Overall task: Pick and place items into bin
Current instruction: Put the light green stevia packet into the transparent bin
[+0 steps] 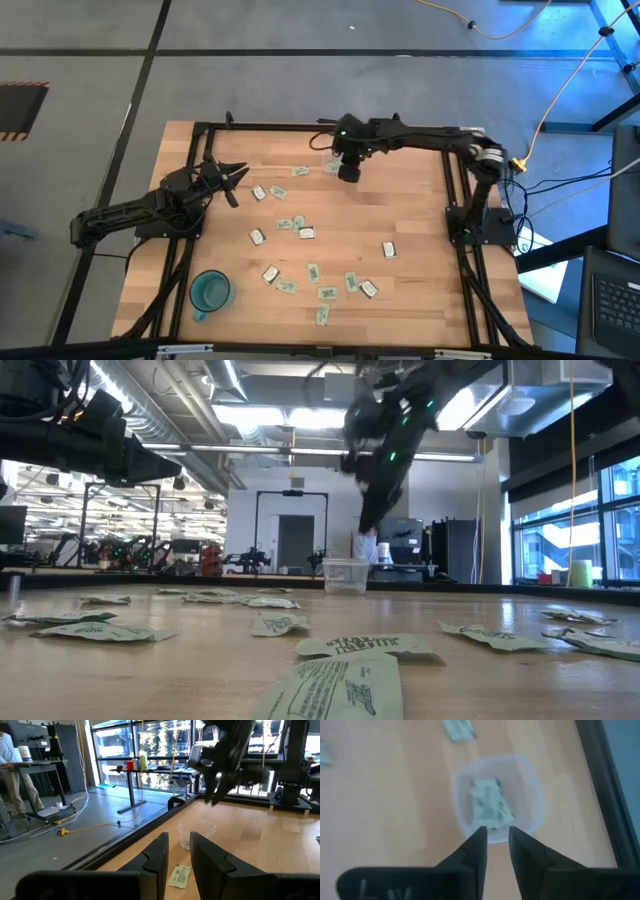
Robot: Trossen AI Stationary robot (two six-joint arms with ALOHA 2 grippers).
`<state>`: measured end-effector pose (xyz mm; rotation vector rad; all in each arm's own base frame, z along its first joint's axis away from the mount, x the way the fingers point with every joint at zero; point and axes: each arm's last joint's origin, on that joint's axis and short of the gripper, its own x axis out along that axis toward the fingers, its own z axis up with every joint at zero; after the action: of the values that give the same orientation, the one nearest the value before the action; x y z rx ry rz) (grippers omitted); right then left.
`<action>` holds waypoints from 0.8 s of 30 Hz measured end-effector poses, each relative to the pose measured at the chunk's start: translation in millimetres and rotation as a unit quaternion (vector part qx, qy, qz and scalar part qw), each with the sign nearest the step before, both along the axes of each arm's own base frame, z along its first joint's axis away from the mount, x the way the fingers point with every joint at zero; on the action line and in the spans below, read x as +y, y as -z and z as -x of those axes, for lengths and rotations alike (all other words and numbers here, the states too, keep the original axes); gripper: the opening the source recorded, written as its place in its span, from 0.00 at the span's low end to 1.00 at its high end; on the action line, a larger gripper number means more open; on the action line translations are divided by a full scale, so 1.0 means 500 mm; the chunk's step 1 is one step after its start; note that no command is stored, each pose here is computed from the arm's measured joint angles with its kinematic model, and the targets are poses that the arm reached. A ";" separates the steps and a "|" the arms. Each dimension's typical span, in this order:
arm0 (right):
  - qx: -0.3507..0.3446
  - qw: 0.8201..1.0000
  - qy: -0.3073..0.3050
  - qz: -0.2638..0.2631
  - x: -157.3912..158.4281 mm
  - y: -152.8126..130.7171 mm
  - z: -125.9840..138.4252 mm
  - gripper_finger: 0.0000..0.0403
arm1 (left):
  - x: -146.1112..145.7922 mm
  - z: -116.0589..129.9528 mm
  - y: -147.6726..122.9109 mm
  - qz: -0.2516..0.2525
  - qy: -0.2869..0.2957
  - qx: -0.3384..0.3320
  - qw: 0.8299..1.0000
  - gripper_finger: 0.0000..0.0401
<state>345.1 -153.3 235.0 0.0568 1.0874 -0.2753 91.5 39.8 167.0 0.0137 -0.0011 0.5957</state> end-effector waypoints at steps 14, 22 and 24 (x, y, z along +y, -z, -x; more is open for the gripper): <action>-0.208 0.978 0.021 0.030 0.109 -0.033 0.232 0.22 | 0.008 -0.040 -0.033 0.064 0.045 0.051 0.996 0.36; -0.252 0.966 0.053 0.016 0.136 0.001 0.293 0.22 | 0.058 -0.172 -0.119 0.084 0.045 0.182 0.979 0.34; -0.245 0.968 0.059 0.009 0.139 0.014 0.301 0.22 | 0.080 -0.218 -0.119 0.094 0.060 0.243 0.964 0.33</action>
<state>194.7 -83.7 228.1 0.1648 0.5905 -0.3551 200.5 79.8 226.8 -0.0245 0.5285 0.4565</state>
